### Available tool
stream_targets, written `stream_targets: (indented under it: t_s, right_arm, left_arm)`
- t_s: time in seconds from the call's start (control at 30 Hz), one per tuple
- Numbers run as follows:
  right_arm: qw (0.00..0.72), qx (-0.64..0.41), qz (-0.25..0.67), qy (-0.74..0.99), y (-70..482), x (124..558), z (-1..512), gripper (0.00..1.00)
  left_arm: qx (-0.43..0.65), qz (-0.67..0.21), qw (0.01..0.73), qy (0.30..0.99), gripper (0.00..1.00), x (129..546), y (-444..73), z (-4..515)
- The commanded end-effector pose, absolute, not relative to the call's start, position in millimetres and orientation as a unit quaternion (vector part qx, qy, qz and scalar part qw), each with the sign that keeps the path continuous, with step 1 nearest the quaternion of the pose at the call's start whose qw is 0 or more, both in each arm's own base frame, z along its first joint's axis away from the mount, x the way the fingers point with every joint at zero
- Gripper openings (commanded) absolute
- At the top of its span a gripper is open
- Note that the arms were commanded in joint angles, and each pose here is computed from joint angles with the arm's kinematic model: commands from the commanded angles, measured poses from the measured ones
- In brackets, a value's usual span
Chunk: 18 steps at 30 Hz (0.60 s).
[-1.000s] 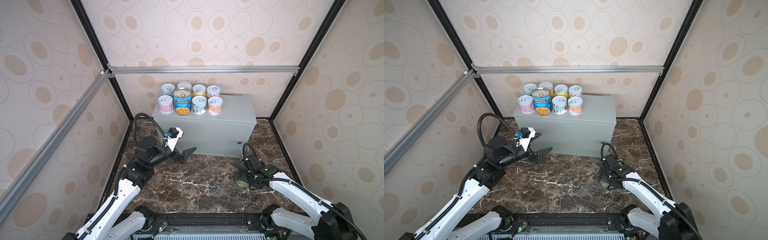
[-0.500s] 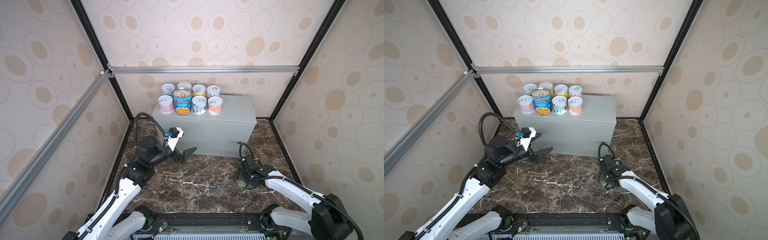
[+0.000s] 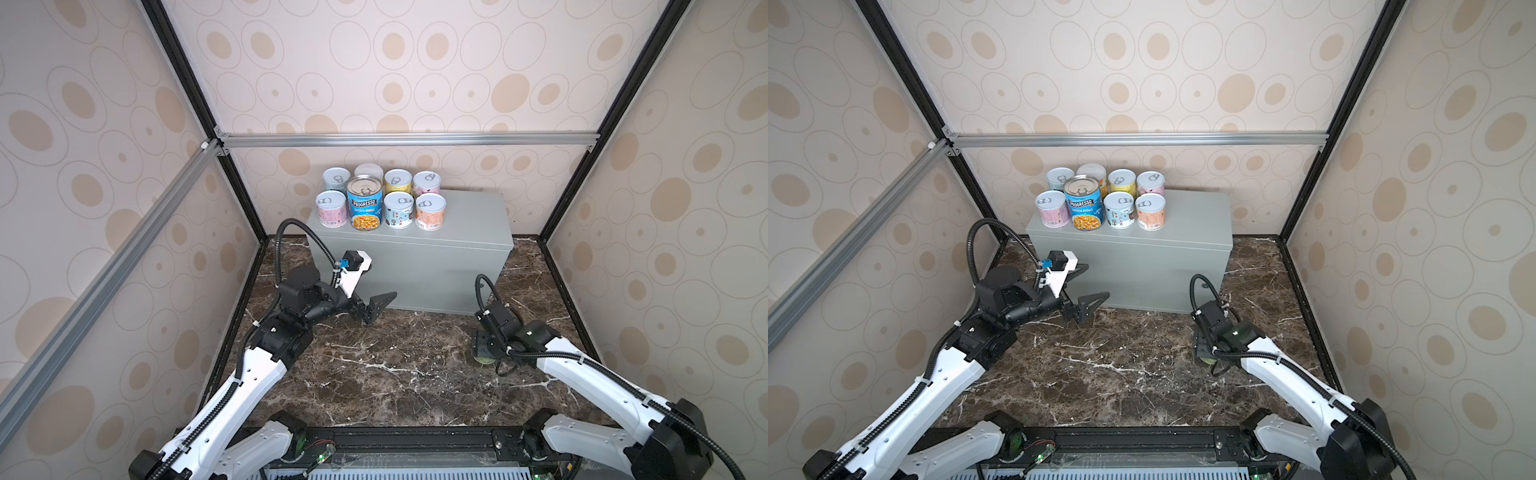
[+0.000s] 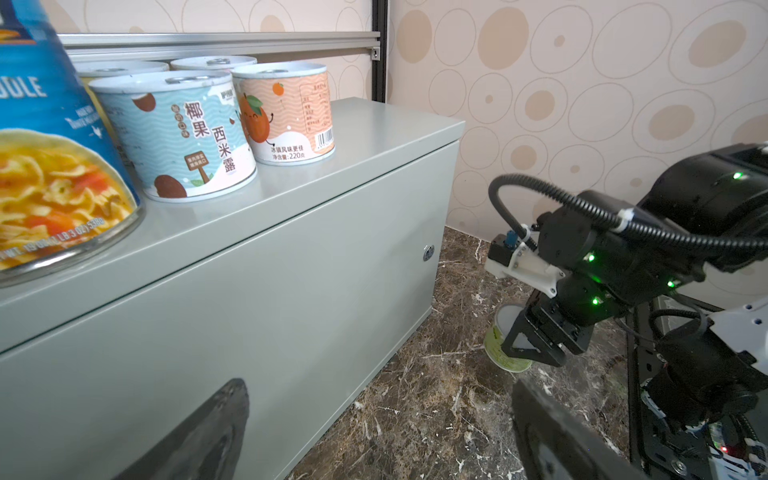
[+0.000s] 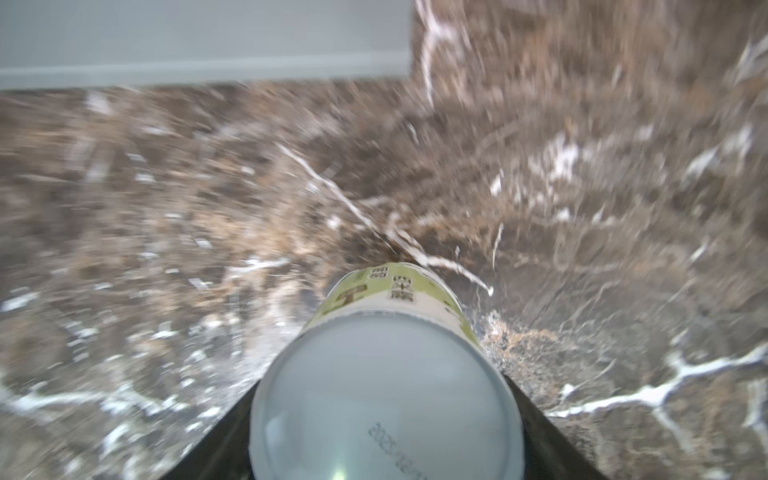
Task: Place and organize the canned foods onto the counter
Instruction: 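Lift the green-labelled can with the right gripper up onto the cabinet top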
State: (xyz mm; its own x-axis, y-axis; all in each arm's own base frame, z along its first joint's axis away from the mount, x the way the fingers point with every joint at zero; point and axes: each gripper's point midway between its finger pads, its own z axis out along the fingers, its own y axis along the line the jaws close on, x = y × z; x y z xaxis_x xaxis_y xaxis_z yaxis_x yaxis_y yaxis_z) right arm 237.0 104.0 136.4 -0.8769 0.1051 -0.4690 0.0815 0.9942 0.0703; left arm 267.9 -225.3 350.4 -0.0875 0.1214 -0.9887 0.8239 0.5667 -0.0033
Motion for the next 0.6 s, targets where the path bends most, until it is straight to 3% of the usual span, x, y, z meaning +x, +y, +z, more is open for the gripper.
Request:
stream_targets:
  t_s: [0.0, 0.27, 0.4, 0.57]
  right_arm:
    - [0.275, -0.017, 0.043, 0.96, 114, 240, 190, 0.51]
    - [0.375, -0.104, 0.082, 0.918, 136, 259, 320, 0.52]
    - [0.433, -0.119, 0.058, 0.892, 140, 288, 381, 0.54]
    - [0.454, -0.123, 0.048, 0.881, 150, 334, 422, 0.55]
  left_arm:
    - [0.357, -0.316, 0.588, 0.654, 0.98, 263, -228, 373]
    - [0.356, -0.316, 0.589, 0.653, 0.98, 263, -228, 375]
    - [0.357, -0.321, 0.587, 0.652, 0.98, 263, -229, 375]
    - [0.356, -0.318, 0.591, 0.65, 0.98, 261, -227, 377]
